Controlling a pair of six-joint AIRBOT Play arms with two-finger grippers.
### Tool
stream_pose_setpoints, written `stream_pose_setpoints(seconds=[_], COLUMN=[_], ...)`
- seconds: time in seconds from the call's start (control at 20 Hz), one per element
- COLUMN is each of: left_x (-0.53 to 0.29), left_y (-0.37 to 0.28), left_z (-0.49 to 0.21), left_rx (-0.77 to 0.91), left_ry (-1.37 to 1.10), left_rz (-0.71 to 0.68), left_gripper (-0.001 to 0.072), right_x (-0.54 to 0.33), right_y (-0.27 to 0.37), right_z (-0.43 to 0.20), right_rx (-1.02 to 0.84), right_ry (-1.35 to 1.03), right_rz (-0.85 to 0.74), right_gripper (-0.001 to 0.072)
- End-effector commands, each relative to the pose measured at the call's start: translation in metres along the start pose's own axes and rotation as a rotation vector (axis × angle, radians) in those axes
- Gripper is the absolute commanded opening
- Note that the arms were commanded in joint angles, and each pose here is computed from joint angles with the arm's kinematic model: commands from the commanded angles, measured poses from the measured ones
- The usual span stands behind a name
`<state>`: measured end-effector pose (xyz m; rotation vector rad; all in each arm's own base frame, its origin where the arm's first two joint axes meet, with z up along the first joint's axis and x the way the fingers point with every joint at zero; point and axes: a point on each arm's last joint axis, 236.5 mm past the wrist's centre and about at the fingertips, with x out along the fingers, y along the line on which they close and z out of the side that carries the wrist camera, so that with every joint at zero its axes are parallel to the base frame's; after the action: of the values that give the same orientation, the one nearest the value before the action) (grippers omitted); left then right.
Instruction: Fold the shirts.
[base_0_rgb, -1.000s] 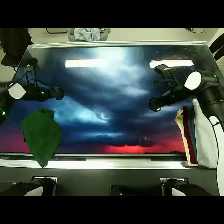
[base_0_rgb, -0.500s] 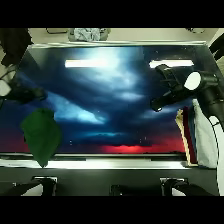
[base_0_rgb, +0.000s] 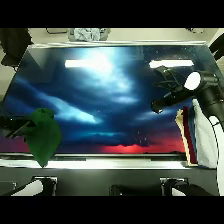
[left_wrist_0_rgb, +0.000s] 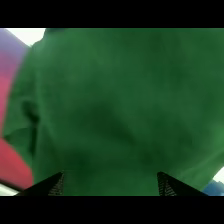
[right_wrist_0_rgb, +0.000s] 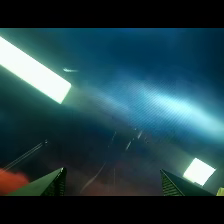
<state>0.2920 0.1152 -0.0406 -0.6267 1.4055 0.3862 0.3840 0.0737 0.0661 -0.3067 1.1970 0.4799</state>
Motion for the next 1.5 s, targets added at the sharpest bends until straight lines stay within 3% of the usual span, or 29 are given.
stream_pose_setpoints(seconds=[0.0,0.1,0.15,0.2,0.25,0.3,0.45,0.6,0.8,0.95,1.2,1.45], left_x=[0.029,0.038,0.042,0.045,0.044,0.040,-0.022,-0.168,-0.356,-0.419,-0.381,-0.186], left_y=[0.000,-0.002,-0.001,-0.001,-0.001,-0.005,-0.049,-0.127,-0.224,-0.264,-0.329,-0.388], left_z=[-0.001,-0.002,-0.002,-0.001,0.003,0.007,0.051,0.083,0.000,-0.075,-0.139,-0.208], left_rx=[0.007,0.025,0.015,0.011,0.011,0.011,0.066,0.201,0.453,0.597,0.744,0.851], left_ry=[0.012,0.034,0.040,0.041,0.026,0.009,-0.200,-0.572,-0.915,-1.019,-0.784,-0.296], left_rz=[-0.036,-0.044,-0.043,-0.042,-0.043,-0.053,-0.197,-0.425,-0.747,-0.935,-1.081,-0.944], left_gripper=[0.0720,0.0720,0.0638,0.0402,0.0113,0.0026,0.0021,0.0020,0.0020,0.0020,0.0020,0.0023], right_x=[0.000,0.000,0.000,0.000,0.000,-0.001,-0.014,-0.058,-0.154,-0.210,-0.245,-0.229], right_y=[0.003,0.006,0.008,0.009,0.010,0.010,-0.002,-0.025,-0.032,-0.023,-0.007,-0.009], right_z=[-0.003,-0.006,-0.008,-0.009,-0.009,-0.009,-0.005,0.008,0.037,0.039,0.003,-0.038], right_rx=[0.000,0.003,0.004,0.005,0.006,0.005,-0.016,-0.050,-0.080,-0.058,-0.029,0.018], right_ry=[0.014,0.027,0.033,0.036,0.039,0.036,0.005,-0.088,-0.333,-0.474,-0.482,-0.301], right_rz=[0.012,0.024,0.032,0.039,0.043,0.041,-0.028,-0.176,-0.340,-0.394,-0.417,-0.404], right_gripper=[0.0673,0.0673,0.0673,0.0673,0.0673,0.0672,0.0672,0.0673,0.0673,0.0672,0.0672,0.0673])
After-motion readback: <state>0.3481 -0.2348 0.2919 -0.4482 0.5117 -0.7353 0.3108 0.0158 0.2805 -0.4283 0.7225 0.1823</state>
